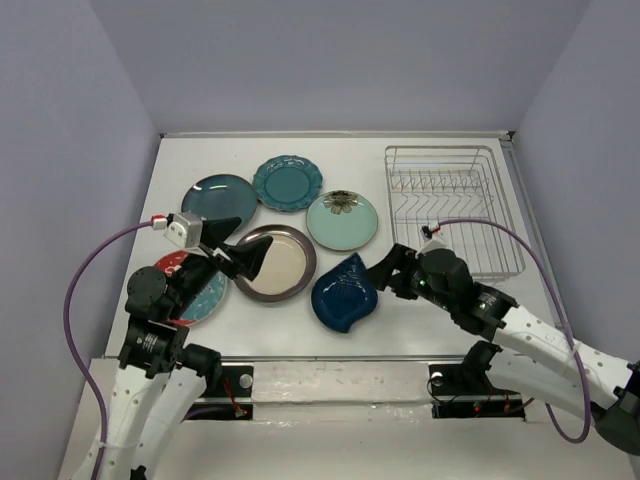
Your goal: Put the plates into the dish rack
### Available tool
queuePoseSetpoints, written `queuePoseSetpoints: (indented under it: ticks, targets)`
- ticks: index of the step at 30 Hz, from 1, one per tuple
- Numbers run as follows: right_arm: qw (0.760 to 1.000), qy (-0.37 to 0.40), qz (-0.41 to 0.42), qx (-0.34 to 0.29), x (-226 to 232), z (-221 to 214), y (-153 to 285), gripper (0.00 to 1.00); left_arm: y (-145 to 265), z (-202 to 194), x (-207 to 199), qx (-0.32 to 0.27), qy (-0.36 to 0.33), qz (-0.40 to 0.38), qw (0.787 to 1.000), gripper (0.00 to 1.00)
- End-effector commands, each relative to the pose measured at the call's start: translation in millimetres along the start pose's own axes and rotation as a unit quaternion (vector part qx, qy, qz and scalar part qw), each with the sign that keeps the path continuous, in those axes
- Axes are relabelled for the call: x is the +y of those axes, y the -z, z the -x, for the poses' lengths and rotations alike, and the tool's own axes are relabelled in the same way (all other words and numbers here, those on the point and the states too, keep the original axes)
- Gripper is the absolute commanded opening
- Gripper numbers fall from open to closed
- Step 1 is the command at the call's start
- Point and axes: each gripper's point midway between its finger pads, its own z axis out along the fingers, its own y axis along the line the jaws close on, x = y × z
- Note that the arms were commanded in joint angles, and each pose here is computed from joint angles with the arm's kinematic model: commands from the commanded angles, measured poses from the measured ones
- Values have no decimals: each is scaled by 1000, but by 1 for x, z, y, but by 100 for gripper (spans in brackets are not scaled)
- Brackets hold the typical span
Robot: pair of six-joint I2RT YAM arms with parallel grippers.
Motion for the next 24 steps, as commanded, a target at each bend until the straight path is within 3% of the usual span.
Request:
queuePoseSetpoints:
  ticks: [1, 9, 12, 13, 16, 18, 19, 24]
  targets:
    - [999, -16, -23, -27, -2, 2, -3, 84, 6, 20, -12, -32, -18, -18, 999, 99]
    - [999, 41, -27, 11, 12, -24, -27, 79, 8, 20, -16, -34, -16, -26, 999, 99]
    - [996, 77, -36, 20, 24, -25, -40, 73, 8, 21, -16, -36, -15, -23, 999, 99]
    - [996, 78, -32, 20, 30, -22, -42, 65, 8, 21, -15, -36, -15, -20, 999, 99]
    - [991, 125, 0, 35, 54, -22, -57, 58, 8, 21, -15, -35, -12, -21, 999, 99]
    - [981, 185, -11, 64, 52, -32, -79, 53, 8, 21, -15, -36, -13, -21, 999, 99]
    - [978, 195, 10, 69, 73, -27, -84, 52, 8, 21, -15, -36, -13, -20, 999, 99]
    - [966, 236, -13, 101, 71, -35, -125, 50, 9, 20, -13, -36, -12, -15, 999, 99]
